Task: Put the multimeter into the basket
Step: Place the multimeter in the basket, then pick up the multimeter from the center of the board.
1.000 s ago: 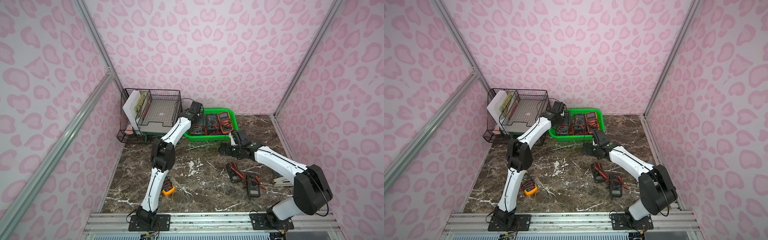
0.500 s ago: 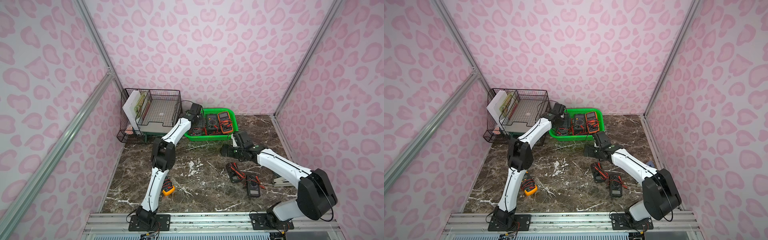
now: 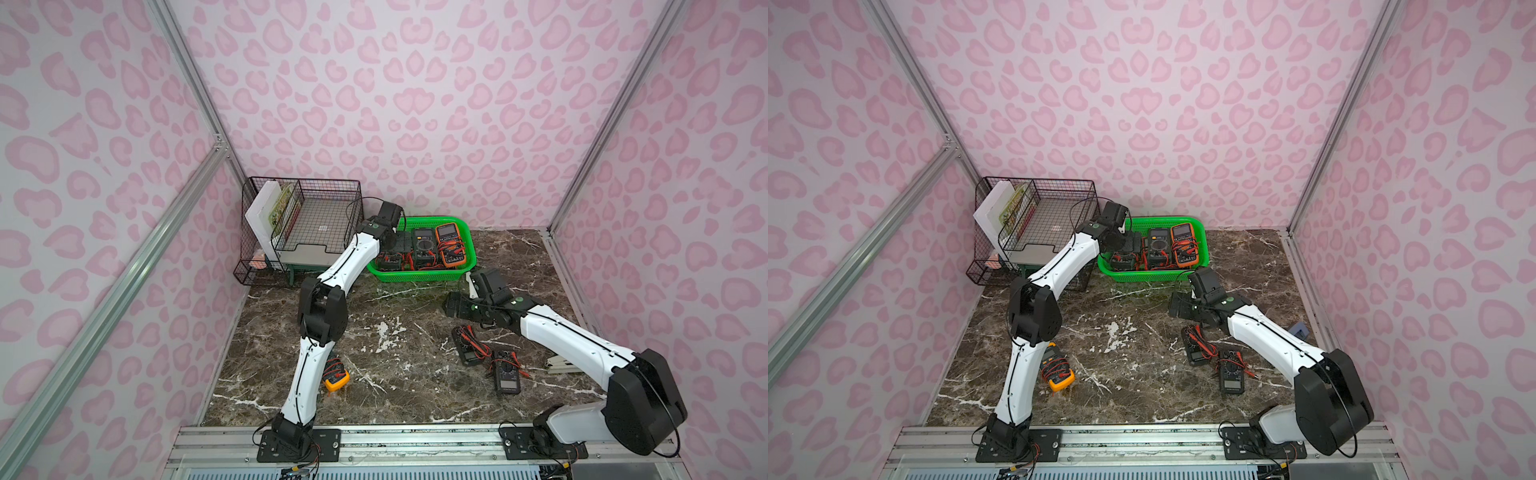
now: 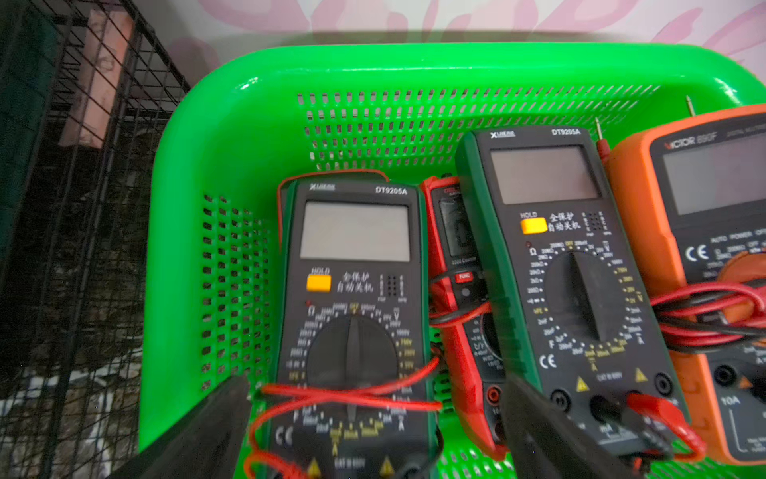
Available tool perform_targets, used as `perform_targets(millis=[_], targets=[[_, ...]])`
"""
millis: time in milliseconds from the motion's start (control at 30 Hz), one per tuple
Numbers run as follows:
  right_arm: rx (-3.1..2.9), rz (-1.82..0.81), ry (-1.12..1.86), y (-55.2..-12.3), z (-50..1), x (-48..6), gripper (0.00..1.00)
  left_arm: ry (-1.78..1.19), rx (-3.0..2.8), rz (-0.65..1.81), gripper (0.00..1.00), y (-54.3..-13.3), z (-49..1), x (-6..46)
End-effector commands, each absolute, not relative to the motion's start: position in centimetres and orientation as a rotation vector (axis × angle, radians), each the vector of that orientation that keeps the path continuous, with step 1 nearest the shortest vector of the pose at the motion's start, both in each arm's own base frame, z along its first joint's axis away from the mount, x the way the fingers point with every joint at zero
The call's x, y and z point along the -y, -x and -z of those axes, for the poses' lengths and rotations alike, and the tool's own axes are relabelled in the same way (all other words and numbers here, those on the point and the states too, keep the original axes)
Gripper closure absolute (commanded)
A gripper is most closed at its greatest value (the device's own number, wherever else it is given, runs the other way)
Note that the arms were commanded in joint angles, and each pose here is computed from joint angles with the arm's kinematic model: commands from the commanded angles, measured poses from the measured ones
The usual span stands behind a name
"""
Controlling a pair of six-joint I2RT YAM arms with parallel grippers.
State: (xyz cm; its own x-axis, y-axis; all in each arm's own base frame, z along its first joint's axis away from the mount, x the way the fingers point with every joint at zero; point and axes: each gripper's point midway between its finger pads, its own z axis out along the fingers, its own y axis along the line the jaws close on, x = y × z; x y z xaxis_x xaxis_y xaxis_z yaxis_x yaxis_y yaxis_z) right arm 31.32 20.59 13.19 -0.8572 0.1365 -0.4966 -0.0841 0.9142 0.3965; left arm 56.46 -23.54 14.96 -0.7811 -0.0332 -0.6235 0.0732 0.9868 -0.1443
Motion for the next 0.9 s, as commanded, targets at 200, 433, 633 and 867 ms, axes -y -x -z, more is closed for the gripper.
perform_targets(millis=[200,433,633,867], targets=[[-2.494,-0.567,-0.043,-31.0,-13.6,-20.4,0.01,-0.058,-2.496,0.259,0.01,-53.6,-18.3,23.3],[-2.509,-0.54,-0.066,-30.5,-12.7,-19.8,0.01,0.007,-2.636,0.34,0.01,-48.9,-18.4,22.8],[-2.59,-0.498,-0.133,-29.4,-11.2,-19.0,0.01,0.076,-2.741,0.475,0.01,-43.8,-16.8,23.5],[-2.629,-0.439,-0.158,-28.9,-11.1,-18.2,0.01,0.08,-2.751,0.496,0.01,-40.0,-17.1,22.5]])
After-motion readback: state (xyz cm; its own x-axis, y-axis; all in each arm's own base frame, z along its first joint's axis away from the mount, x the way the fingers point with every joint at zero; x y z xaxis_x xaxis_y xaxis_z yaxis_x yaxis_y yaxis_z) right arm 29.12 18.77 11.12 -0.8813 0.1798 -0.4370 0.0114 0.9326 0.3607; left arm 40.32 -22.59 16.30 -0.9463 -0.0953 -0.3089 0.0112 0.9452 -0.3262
